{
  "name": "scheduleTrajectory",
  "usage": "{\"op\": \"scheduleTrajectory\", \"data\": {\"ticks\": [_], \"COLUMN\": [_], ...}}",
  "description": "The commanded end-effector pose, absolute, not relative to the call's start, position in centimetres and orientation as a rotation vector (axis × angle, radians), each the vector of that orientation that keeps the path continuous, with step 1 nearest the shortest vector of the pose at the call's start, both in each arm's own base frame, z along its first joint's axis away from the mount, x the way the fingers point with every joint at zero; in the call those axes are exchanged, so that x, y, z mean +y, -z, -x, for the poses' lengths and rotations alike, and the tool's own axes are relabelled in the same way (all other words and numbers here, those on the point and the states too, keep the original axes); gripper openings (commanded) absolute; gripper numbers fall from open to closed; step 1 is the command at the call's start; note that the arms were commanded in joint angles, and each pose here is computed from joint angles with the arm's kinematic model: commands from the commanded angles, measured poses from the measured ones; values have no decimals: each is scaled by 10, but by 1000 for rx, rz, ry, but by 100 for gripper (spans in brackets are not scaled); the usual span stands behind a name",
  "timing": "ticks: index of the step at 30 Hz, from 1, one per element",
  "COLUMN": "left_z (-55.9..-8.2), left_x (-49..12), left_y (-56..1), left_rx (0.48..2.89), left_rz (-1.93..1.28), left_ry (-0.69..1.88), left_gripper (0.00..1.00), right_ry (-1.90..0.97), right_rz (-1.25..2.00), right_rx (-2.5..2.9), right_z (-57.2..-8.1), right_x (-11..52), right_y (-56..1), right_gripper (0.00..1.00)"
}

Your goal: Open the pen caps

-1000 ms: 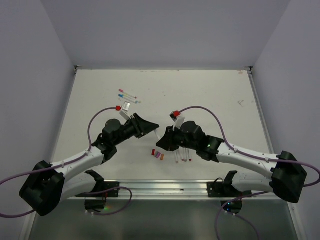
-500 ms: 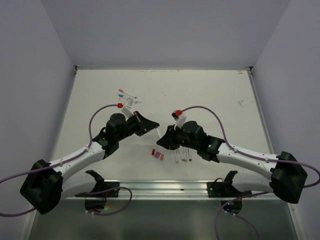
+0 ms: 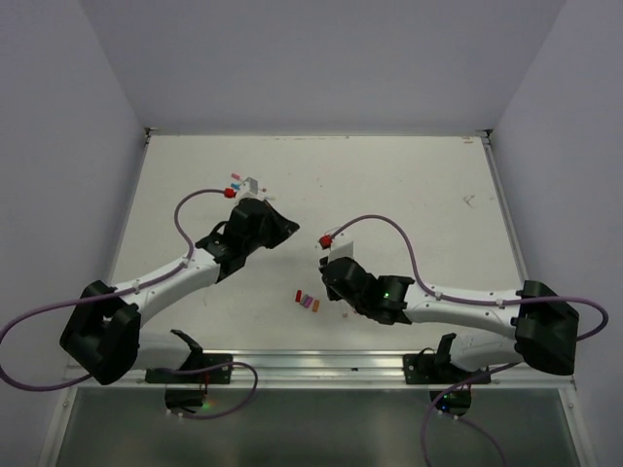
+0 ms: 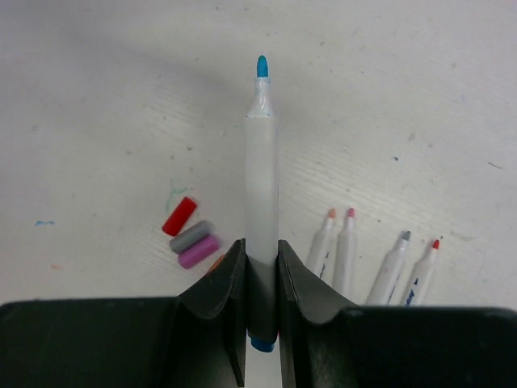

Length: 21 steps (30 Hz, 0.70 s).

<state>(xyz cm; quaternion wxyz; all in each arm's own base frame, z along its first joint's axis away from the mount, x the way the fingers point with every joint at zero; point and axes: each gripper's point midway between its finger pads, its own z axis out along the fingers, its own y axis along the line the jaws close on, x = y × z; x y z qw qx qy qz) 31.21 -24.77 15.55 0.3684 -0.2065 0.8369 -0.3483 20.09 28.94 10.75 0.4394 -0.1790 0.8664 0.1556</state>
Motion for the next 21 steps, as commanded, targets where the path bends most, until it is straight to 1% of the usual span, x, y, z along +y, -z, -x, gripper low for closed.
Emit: {"op": "scheduleTrajectory", "data": {"ticks": [1,3,6,11,16,21], "left_z": [-334,-329,-314,-274,-252,-243], "left_x": [-241,-238,-238,-223,-212,-217], "left_y": [-163,-152,-135,-83,-49,-42], "left_rx": [2101,2148,2208,2329,2385,2391], "left_rz": [522,422,253,57,14,-21], "left_ry": [851,797,758,707,680,723], "left_gripper": [0,0,0,0,1,2], "right_ry": [-207,-165,-127,-116,-54,-10], "right_rz": [323,220,156,35,-30,-131], "right_rx": [2110,2196,2270,2317,2402,2459], "right_z": [-216,-219,-217,-204,-197,-189], "right_x": [254,228,196,167,148,134], "right_y": [-113,-107,-102,-94,-63,-37], "right_gripper": [0,0,0,0,0,0]}}
